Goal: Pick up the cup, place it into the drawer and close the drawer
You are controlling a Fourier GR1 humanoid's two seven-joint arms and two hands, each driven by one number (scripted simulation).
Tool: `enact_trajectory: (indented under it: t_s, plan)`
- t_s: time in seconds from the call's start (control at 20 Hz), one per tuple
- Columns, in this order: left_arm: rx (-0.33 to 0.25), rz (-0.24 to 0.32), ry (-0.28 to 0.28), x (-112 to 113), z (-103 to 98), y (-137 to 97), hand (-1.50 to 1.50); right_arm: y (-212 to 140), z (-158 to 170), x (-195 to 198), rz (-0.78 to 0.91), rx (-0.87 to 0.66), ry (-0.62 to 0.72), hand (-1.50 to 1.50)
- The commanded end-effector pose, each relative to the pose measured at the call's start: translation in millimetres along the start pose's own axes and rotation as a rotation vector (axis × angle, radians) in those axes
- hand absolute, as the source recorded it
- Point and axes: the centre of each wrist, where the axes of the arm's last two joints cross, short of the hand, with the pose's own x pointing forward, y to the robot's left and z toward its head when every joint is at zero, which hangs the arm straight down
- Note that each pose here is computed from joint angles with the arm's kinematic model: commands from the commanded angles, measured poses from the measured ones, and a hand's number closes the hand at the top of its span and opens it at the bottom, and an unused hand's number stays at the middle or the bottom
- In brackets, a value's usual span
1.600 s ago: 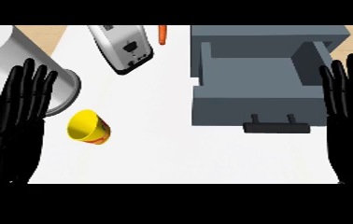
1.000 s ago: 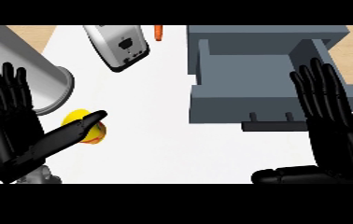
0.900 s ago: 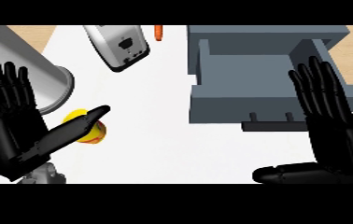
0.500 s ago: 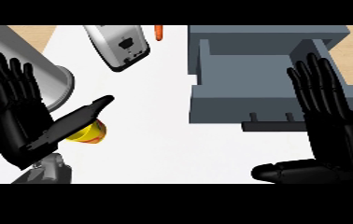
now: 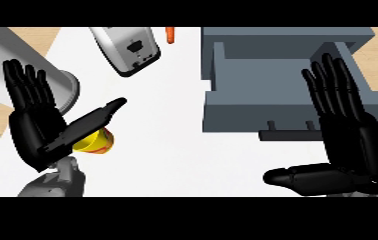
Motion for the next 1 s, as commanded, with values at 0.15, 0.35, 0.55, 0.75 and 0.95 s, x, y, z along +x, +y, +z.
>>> enact_trajectory:
  t_s: [0.15,0.35,0.55,0.75,0.95]
  plan:
    - [0.044,-0.029,0.036,-16,19,-7,-1.50,-14,9,2,0.000,0.008,-0.005,-1.50]
    - [0.050,-0.026,0.112,-25,14,10,-1.50,-4,3,22,0.012,-0.005,-0.015,-1.50]
    - [0.071,-0.049,0.138,-21,35,44,-1.50,-9,-13,12,0.025,0.021,0.005,-1.50]
    - [0.130,-0.077,0.141,-57,39,36,-1.50,-18,4,15,0.003,0.004,-0.002,-1.50]
    - [0.151,-0.081,0.150,-77,31,59,-1.50,0,-7,26,-0.008,-0.007,0.002,-1.50]
